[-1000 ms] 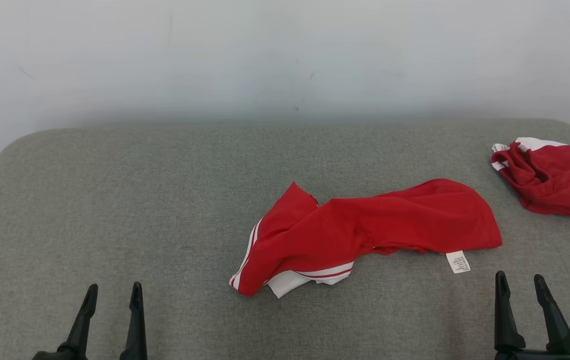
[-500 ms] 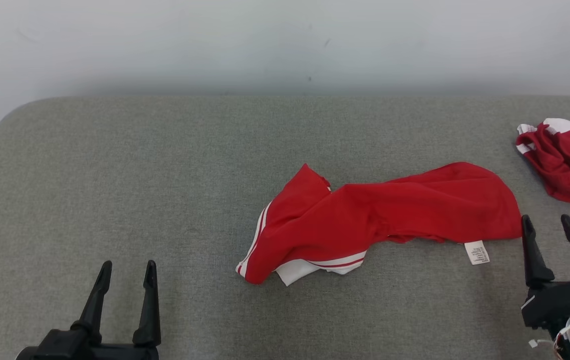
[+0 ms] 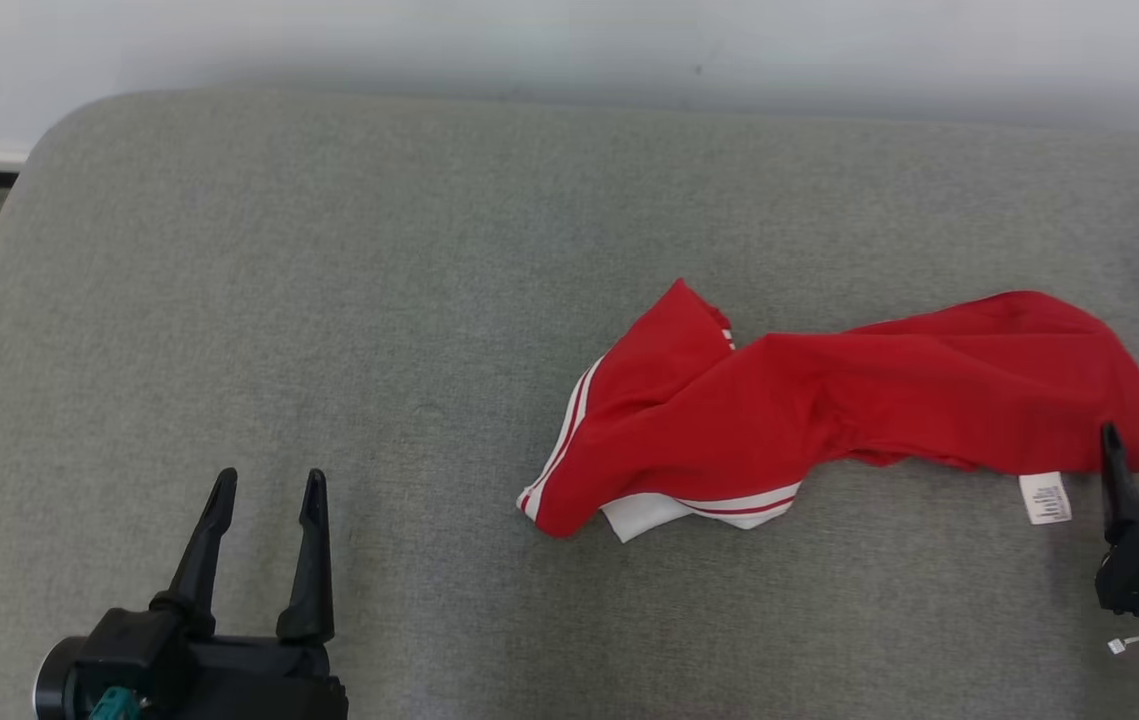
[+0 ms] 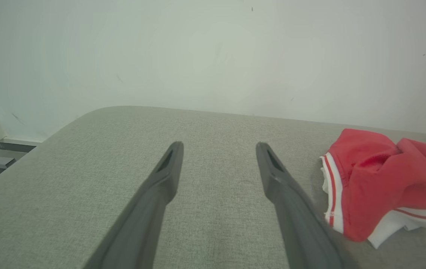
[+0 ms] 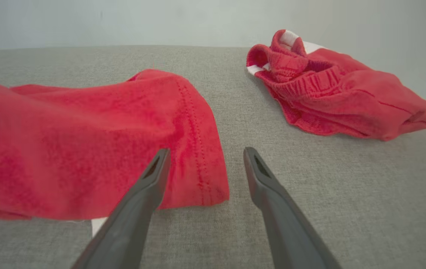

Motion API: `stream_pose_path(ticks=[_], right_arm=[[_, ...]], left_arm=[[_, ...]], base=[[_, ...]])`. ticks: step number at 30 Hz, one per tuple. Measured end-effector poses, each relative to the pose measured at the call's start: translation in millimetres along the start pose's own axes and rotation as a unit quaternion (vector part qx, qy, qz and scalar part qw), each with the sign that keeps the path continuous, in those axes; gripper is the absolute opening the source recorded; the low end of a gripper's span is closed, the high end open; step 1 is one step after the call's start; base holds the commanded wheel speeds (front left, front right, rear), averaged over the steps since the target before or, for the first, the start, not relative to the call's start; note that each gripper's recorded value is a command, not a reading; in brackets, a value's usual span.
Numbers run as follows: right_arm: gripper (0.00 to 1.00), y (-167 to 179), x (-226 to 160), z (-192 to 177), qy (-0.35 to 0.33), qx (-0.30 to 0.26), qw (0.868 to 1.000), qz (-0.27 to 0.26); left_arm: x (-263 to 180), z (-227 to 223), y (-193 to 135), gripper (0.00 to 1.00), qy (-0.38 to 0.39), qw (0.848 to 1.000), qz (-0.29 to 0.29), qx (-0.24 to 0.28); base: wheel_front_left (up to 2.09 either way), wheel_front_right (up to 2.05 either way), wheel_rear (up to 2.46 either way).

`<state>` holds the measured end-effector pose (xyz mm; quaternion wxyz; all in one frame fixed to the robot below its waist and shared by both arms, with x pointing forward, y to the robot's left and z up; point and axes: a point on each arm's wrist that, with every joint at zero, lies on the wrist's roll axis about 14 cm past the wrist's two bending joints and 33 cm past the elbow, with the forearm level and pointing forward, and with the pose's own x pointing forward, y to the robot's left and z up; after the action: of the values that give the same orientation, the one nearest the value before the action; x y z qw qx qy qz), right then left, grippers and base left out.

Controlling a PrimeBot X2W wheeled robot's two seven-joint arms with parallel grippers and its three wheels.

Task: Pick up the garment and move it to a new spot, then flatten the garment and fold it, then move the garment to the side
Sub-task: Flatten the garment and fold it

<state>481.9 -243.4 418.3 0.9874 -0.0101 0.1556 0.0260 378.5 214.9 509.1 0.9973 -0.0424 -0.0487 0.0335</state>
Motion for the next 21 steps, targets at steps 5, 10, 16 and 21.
stream_pose_path(ticks=[5,10,16,21], right_arm=[[1.0,0.4,12.0,-30.3,0.053,0.017,0.998,-0.008],[0.0,14.7,21.3,-34.7,0.057,0.024,0.998,0.007],[0.0,24.8,13.4,-17.2,0.019,0.029,0.999,0.022],[0.0,32.3,-3.4,9.9,-0.029,0.019,0.998,0.045]], left_arm=[[-0.2,-5.4,6.7,1.0,0.009,1.0,0.009,0.003],[0.6,-7.3,11.9,1.0,0.012,1.0,0.017,0.005],[-4.7,-5.7,11.6,1.0,0.011,1.0,0.018,0.002],[-11.2,-6.2,3.3,1.0,0.012,1.0,0.007,-0.005]], base=[[0.0,0.0,0.0],[0.0,0.0,0.0],[0.0,0.0,0.0],[0.0,0.0,0.0]])
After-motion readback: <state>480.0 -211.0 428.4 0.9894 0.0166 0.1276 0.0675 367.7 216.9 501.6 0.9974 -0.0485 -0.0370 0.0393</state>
